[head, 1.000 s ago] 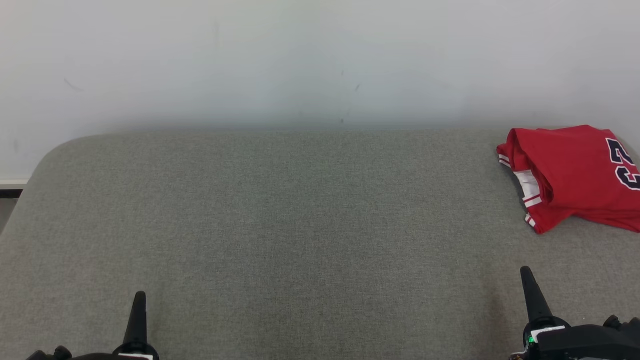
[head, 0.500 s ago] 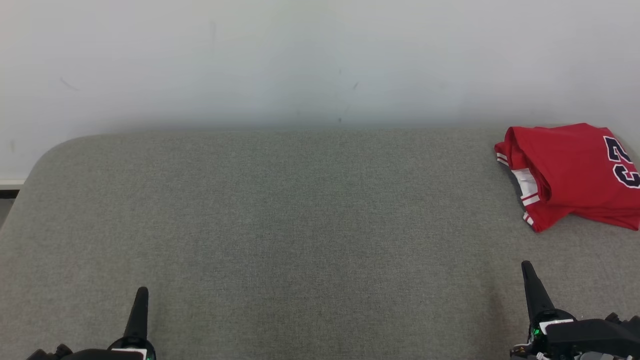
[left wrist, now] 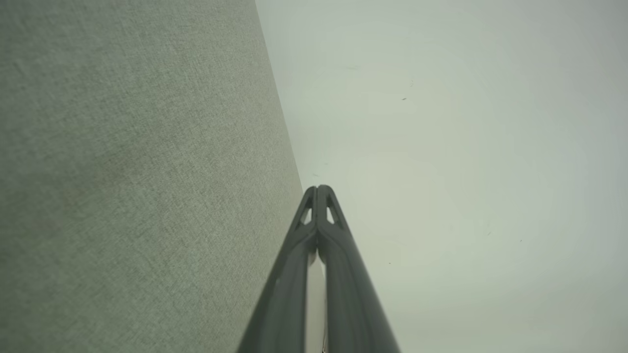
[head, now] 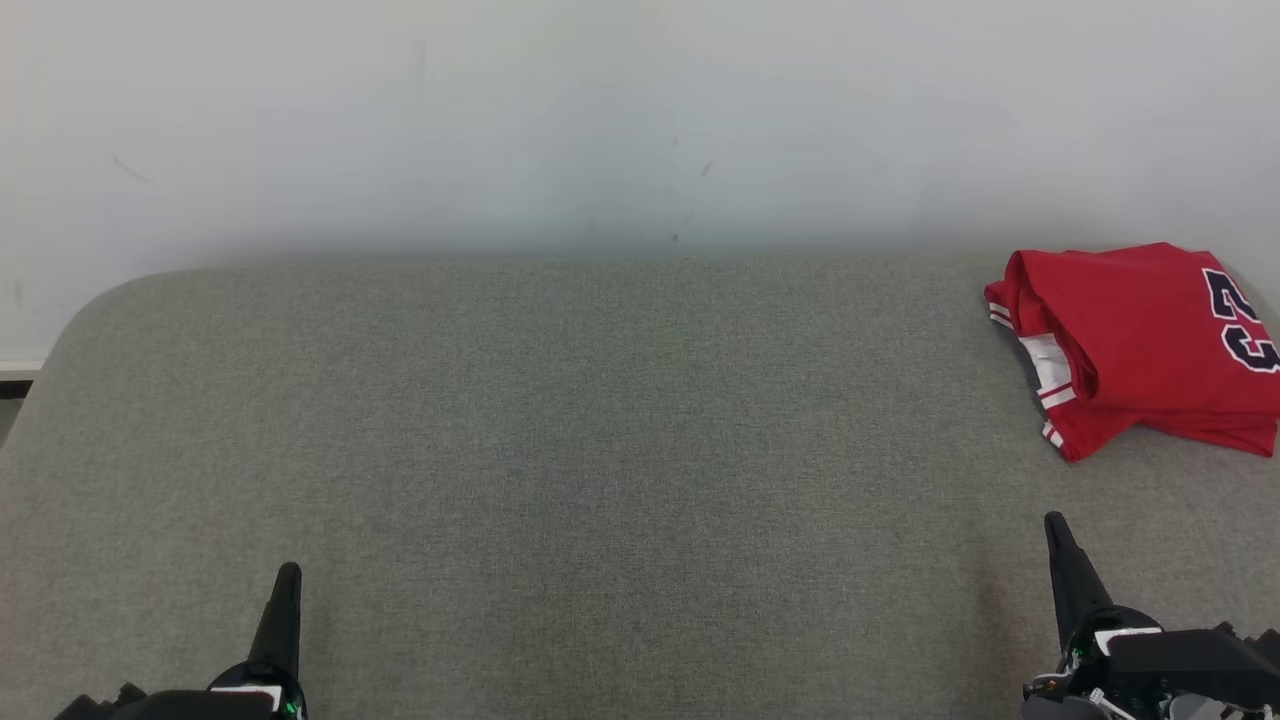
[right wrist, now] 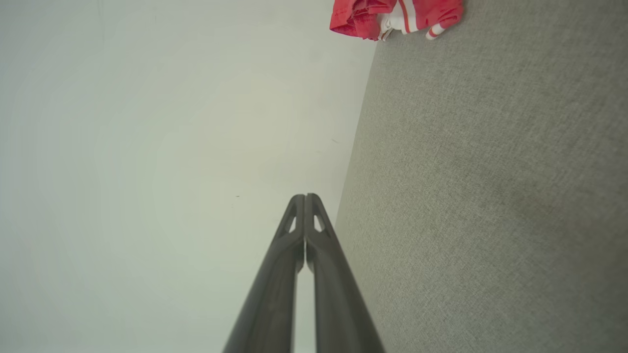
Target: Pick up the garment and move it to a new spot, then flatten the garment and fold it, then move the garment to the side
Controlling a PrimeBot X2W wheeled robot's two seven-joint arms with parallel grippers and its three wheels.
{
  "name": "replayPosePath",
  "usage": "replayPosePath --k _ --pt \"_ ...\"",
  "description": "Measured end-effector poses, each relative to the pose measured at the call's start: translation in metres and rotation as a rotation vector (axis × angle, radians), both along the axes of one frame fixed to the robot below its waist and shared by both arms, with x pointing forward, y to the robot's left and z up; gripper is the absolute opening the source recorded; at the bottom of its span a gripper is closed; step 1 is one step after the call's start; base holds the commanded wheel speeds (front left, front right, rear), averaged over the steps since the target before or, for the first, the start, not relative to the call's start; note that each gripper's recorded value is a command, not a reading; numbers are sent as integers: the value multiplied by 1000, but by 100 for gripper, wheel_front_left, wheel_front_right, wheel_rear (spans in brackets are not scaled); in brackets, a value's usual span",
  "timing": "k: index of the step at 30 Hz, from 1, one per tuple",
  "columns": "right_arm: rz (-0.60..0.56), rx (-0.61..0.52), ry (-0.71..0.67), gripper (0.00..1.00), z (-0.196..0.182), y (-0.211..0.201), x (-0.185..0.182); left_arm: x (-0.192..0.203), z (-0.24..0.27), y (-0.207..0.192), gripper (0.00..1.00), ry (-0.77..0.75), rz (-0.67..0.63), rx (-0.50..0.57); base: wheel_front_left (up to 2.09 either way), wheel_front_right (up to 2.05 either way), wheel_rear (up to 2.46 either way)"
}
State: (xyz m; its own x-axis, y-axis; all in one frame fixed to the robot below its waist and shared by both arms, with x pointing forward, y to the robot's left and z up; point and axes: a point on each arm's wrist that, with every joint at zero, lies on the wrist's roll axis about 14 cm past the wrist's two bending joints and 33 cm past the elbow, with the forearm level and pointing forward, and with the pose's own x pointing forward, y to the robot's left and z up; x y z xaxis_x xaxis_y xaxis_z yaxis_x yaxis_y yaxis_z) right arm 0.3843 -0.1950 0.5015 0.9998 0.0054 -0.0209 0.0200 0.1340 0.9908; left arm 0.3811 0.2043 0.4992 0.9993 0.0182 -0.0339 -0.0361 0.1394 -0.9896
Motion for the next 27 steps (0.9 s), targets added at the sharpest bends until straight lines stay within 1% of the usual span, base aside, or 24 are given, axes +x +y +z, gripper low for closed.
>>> replayPosePath --k 19,27 --pt "-5 127 -13 0 4 -4 4 6 5 -4 0 -23 -15 -133 0 0 0" --pt "-9 137 -15 0 4 -5 4 6 5 -5 0 -23 -18 -141 0 0 0"
